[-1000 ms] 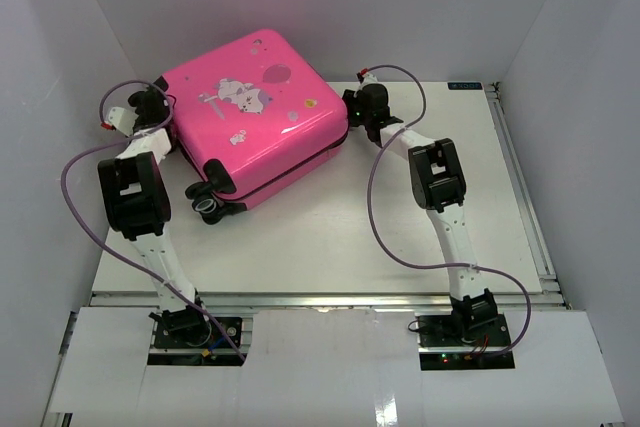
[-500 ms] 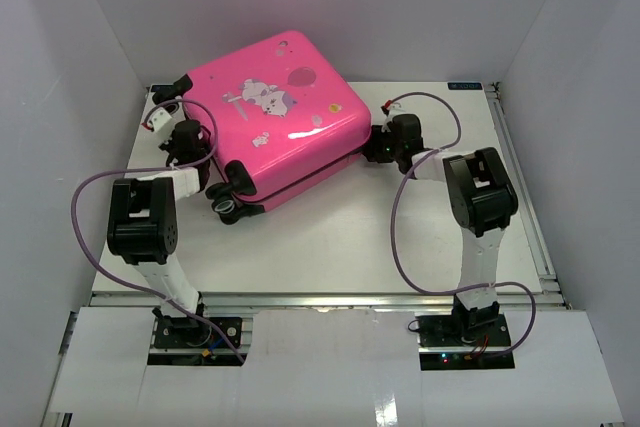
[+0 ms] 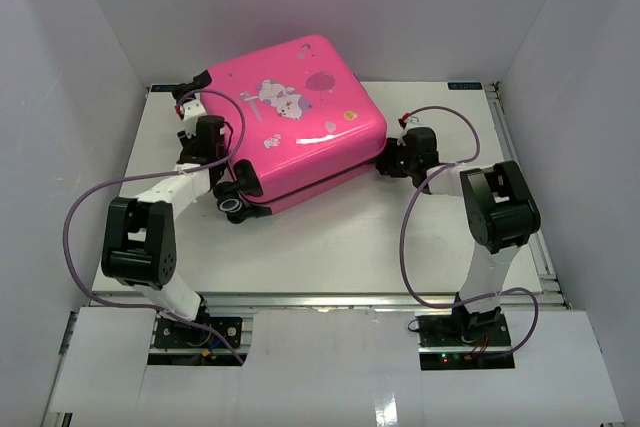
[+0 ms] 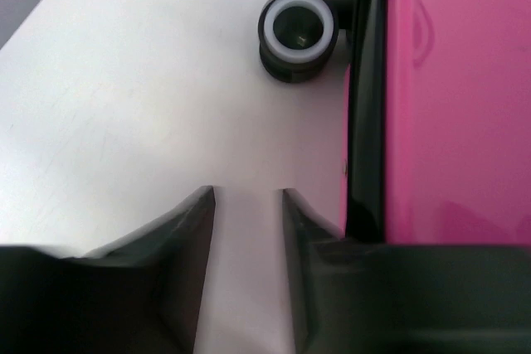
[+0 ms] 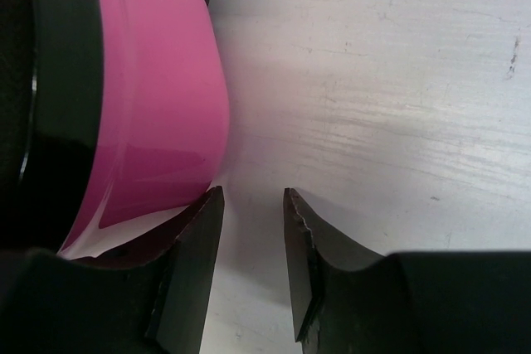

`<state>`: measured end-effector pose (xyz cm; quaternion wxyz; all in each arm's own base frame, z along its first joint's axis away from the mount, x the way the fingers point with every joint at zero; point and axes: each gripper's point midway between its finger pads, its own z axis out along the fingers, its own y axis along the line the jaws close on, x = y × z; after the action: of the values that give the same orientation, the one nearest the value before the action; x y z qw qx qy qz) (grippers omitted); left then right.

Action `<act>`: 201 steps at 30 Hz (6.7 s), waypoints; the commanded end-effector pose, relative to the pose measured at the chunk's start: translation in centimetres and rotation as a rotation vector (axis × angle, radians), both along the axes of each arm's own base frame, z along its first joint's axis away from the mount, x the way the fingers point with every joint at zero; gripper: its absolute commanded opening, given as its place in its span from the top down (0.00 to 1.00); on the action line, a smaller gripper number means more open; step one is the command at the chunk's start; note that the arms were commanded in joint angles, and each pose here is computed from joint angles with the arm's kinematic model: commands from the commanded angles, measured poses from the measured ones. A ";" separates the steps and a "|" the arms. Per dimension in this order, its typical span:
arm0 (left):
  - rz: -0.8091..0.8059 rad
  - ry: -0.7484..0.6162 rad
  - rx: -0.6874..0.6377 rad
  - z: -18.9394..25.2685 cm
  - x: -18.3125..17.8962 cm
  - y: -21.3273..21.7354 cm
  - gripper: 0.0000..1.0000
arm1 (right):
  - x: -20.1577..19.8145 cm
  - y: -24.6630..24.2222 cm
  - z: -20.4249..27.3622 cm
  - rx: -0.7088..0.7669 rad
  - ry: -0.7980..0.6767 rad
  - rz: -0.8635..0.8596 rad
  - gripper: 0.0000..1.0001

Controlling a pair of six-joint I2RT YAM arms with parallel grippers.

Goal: Pack the luggage

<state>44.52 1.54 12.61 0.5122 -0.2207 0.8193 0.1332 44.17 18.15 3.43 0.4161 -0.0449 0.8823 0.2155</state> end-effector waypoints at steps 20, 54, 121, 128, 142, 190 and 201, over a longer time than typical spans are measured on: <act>-0.720 0.250 0.019 12.5 -12.7 -9.0 0.14 | -0.1 0.1 6.4 -0.016 -0.050 0.117 0.41; -1.106 0.439 0.397 5.8 -12.4 -9.6 0.60 | -7.0 -1.1 8.6 0.010 -0.128 0.227 0.37; -0.822 0.034 0.284 14.4 -9.5 -9.6 1.00 | 0.6 0.6 13.6 -0.009 -0.544 0.064 0.92; -0.739 0.079 0.326 13.8 -10.0 -7.6 1.00 | 1.8 -2.6 13.4 -0.043 -0.496 -0.028 0.92; -0.624 0.058 0.411 15.3 -12.6 -4.3 1.00 | 6.3 -4.4 14.7 -0.055 -0.504 -0.042 0.92; -0.391 -0.226 -0.179 22.5 -5.2 -4.0 0.97 | -3.1 18.8 9.4 0.498 -0.565 0.793 0.92; -0.516 -0.149 -0.130 22.1 -5.7 -5.4 0.92 | -15.9 25.2 8.5 0.524 -0.549 0.967 0.92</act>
<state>39.17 -2.82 33.14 0.5681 -0.0860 0.8164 -0.0578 40.11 36.87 10.71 0.5605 -0.2730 0.6231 0.4723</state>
